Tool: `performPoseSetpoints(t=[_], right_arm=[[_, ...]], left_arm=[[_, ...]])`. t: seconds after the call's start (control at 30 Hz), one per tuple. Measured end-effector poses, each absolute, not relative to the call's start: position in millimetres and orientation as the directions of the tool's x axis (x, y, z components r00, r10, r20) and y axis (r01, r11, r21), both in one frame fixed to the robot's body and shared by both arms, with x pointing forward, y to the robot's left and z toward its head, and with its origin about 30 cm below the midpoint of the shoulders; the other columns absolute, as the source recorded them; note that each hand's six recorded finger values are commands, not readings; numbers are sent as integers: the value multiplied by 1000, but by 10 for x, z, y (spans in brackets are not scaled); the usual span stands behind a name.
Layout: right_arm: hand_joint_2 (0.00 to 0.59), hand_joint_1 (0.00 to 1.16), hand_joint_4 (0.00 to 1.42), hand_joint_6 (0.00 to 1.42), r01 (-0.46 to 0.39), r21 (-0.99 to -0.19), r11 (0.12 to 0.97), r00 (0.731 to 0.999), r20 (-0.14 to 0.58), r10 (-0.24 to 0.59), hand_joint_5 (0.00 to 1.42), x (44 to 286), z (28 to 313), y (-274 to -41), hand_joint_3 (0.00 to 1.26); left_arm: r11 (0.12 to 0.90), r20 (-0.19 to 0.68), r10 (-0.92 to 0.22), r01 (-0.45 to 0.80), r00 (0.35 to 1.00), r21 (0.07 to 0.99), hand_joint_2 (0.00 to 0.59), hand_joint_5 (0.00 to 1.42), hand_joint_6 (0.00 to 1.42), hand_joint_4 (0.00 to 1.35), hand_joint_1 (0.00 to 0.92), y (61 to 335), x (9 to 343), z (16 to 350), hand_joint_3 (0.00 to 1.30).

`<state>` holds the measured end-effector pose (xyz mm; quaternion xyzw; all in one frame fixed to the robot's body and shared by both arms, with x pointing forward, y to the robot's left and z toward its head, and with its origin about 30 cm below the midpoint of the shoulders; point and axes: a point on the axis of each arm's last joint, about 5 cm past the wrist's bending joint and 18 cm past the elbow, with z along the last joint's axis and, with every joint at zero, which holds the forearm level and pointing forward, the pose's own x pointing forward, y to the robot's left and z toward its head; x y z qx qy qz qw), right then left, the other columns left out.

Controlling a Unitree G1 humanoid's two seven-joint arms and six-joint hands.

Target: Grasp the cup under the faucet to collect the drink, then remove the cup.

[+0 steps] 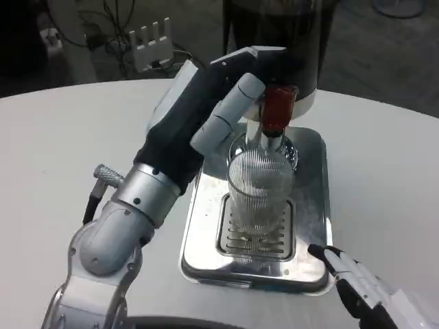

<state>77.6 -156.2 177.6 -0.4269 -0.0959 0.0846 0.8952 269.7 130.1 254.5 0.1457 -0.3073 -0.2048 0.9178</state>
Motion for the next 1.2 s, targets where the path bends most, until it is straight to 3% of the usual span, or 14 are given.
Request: performPoseSetpoints(t=[0.2,0.33,0.47,0.77,1.2], right_arm=[[484,594,1,0,-70,-780,622,967,101,235,0,777,1777,-1559,60],[484,594,1,0,-69,-779,623,966,103,236,0,779,1778,-1557,62],[484,594,1,0,-67,-779,624,965,107,238,0,785,1781,-1553,63],[484,594,1,0,-67,-779,624,965,107,238,0,785,1781,-1553,63],[484,594,1,0,-70,-775,628,962,115,249,0,795,1785,-1534,63]], left_arm=[[845,508,-511,295,693,446,117,327,315,231,0,1269,2693,2531,320],[798,487,-567,297,664,524,70,89,95,8,0,1287,2688,2533,125],[718,452,-644,285,616,635,36,0,0,0,0,1314,2671,2537,5],[663,427,-688,269,587,699,35,0,0,0,0,1336,2671,2522,0],[668,411,-690,307,595,678,29,0,0,0,0,1380,2691,2496,0]])
